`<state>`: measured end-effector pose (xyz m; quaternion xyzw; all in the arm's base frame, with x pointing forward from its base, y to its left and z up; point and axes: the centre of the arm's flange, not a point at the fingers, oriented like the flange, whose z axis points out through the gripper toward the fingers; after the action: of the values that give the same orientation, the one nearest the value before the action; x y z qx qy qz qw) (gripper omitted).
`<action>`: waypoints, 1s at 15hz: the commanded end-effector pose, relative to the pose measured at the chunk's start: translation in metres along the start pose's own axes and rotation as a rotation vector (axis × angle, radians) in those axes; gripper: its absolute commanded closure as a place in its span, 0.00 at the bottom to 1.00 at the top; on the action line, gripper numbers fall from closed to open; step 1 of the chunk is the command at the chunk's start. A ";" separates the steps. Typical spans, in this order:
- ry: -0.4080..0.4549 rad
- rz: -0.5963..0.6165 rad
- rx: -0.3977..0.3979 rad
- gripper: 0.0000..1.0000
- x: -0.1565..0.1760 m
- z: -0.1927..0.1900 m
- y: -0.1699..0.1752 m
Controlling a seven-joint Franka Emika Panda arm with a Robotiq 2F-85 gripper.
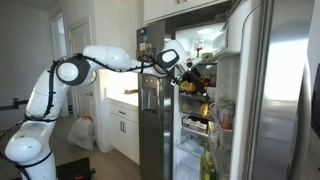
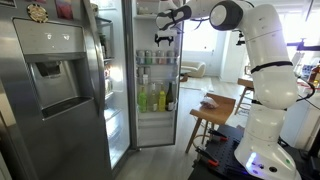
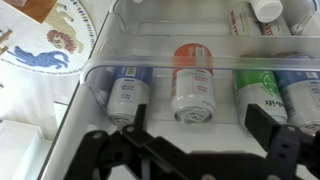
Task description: Remove the pink can from the fridge and place it on the stool
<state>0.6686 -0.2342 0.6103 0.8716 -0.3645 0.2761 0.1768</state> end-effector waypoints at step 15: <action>0.106 -0.078 0.058 0.00 -0.005 0.055 0.032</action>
<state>0.6625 -0.2790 0.5740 0.8693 -0.3364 0.3106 0.1862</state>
